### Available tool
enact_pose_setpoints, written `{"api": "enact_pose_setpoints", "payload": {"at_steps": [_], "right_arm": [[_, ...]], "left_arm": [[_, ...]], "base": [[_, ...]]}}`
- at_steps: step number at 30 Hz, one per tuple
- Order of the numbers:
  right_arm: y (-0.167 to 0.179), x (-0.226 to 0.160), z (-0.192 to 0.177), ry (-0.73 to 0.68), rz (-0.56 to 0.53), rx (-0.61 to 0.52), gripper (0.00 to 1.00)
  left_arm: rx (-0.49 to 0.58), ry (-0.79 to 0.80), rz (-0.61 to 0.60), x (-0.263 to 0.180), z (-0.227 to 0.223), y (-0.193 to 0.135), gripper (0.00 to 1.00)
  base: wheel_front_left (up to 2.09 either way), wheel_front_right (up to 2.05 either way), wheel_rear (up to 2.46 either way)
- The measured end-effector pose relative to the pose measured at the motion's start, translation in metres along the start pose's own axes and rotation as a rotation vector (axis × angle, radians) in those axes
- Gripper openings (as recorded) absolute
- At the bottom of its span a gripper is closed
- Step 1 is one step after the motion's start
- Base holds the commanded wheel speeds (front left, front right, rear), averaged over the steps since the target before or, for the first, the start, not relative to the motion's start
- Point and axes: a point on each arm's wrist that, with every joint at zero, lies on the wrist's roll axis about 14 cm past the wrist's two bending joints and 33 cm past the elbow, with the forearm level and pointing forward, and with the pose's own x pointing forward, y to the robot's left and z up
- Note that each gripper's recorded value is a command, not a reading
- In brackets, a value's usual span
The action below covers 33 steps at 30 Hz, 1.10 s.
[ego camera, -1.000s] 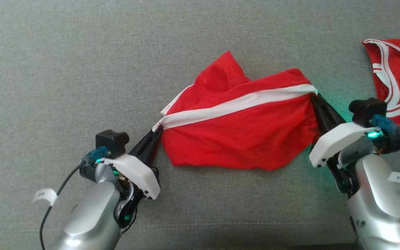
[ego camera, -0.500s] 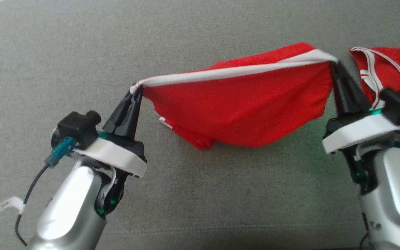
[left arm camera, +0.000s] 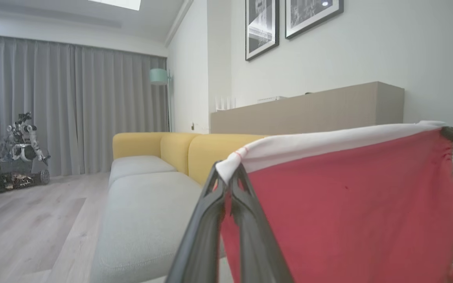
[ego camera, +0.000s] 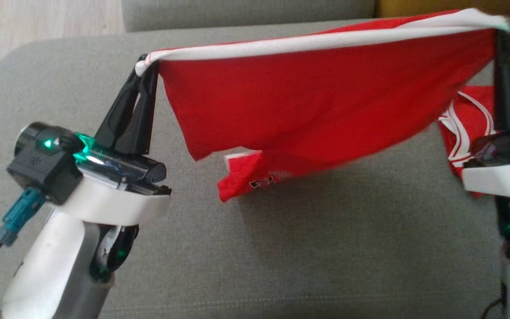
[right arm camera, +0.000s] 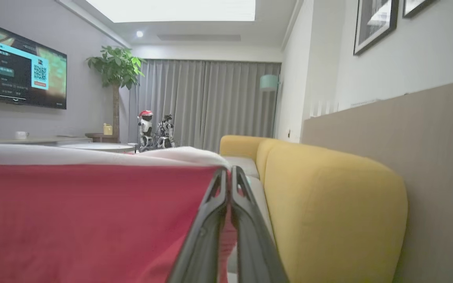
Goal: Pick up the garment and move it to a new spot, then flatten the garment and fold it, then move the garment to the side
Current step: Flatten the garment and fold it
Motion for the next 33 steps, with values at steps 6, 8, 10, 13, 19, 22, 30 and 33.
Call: {"api": "enact_pose_setpoints", "payload": {"at_steps": [6,8,10,13,19,22,30,33], "right_arm": [[-0.005,-0.015,0.031,-0.041,-0.03,-0.018,0.0],[-0.005,-0.019,0.03,-0.03,-0.038,-0.008,0.0],[-0.006,-0.022,0.028,-0.021,-0.043,0.007,0.0],[-0.006,-0.024,0.027,-0.011,-0.046,0.009,0.0],[-0.007,-0.024,0.024,-0.006,-0.049,0.021,0.0],[-0.006,-0.019,0.013,0.02,-0.048,0.054,0.0],[-0.007,0.055,-0.011,0.025,-0.014,0.156,0.0],[-0.005,0.093,-0.02,0.017,0.003,0.192,0.0]], "left_arm": [[0.023,-0.079,-0.007,0.001,0.041,-0.006,0.0],[0.026,-0.085,-0.008,0.001,0.046,-0.008,0.0],[0.024,-0.082,-0.01,0.0,0.046,-0.009,0.0],[0.021,-0.069,-0.006,-0.002,0.043,-0.009,0.0],[0.002,-0.054,-0.001,-0.002,0.039,-0.007,0.0],[-0.015,-0.032,-0.004,0.002,0.031,-0.003,0.0],[-0.037,-0.026,-0.035,0.073,0.011,0.024,0.0],[-0.028,-0.021,-0.03,0.107,0.0,0.038,0.0]], "base": [[0.0,0.0,0.0],[0.0,0.0,0.0],[0.0,0.0,0.0],[0.0,0.0,0.0],[0.0,0.0,0.0],[0.0,0.0,0.0],[0.0,0.0,0.0],[0.0,0.0,0.0]]}}
